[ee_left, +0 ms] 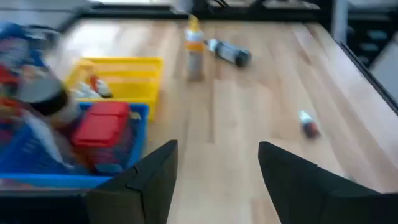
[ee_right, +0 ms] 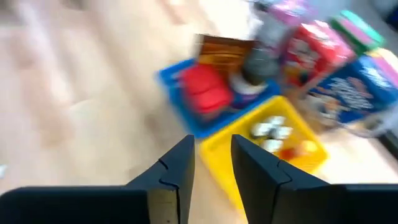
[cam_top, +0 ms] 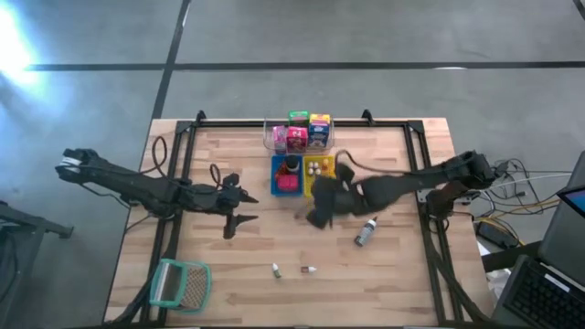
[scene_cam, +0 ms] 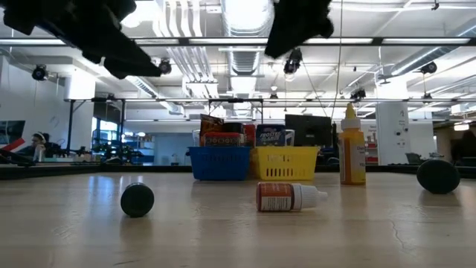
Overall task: Pick & Place Kitchen Items
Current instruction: Put the small orange food coloring bottle into the yellow bin
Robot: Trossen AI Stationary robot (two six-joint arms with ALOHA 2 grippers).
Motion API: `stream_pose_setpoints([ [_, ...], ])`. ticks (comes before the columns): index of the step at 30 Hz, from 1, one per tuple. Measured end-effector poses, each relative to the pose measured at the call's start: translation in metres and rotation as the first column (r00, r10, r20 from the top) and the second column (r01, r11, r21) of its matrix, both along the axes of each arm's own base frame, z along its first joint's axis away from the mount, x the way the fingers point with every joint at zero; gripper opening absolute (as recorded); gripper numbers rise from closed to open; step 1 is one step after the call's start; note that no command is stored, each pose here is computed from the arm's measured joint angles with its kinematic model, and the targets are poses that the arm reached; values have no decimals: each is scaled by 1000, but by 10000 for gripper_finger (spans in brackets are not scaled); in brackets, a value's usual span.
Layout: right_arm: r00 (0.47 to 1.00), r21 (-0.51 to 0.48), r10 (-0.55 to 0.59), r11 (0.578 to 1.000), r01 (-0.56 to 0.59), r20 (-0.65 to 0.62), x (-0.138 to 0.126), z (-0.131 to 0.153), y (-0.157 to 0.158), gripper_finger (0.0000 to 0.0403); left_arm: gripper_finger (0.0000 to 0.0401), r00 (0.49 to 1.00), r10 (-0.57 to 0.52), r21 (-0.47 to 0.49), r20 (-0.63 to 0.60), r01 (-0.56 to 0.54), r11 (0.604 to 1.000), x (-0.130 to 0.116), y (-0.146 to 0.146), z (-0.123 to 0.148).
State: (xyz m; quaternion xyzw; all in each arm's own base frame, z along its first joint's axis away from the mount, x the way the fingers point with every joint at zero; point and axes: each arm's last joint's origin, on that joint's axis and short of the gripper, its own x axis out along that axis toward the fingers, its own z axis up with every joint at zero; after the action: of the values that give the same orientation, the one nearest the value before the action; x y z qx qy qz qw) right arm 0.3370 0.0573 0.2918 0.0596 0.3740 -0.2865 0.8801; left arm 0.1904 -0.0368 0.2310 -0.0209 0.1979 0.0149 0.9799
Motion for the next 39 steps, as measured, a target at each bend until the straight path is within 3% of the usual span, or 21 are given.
stream_pose_setpoints([
  [4,993,3,107,994,-107,40,-6,11,38,115,229,988,-147,-51,-49,144,988,-2,-6,-6],
  [10,988,-101,131,987,-123,78,-18,14,69,123,229,914,-384,-13,-133,385,923,-4,-24,-23],
  [12,988,-101,125,988,-116,90,-19,14,72,123,229,900,-414,-20,-132,416,909,0,-31,-26],
  [16,989,-92,111,991,-102,99,-20,14,72,111,229,902,-419,-115,-108,407,906,11,-45,-30],
  [21,989,-113,130,986,-121,76,-20,13,72,94,229,908,-399,-168,-125,377,911,21,-73,-38],
  [24,985,-86,163,984,-159,48,-21,11,73,88,229,900,-404,-142,-162,384,912,23,-94,-37],
  [29,957,103,288,953,-285,-16,-18,1,82,91,229,902,-376,-103,-213,362,926,27,-115,-26],
  [36,925,118,367,927,-356,-95,-21,-30,119,114,229,927,-296,-95,-231,282,955,40,-117,-25],
  [39,925,122,358,931,-344,-128,-28,-46,136,123,229,936,-251,-86,-247,236,968,57,-111,-25],
])
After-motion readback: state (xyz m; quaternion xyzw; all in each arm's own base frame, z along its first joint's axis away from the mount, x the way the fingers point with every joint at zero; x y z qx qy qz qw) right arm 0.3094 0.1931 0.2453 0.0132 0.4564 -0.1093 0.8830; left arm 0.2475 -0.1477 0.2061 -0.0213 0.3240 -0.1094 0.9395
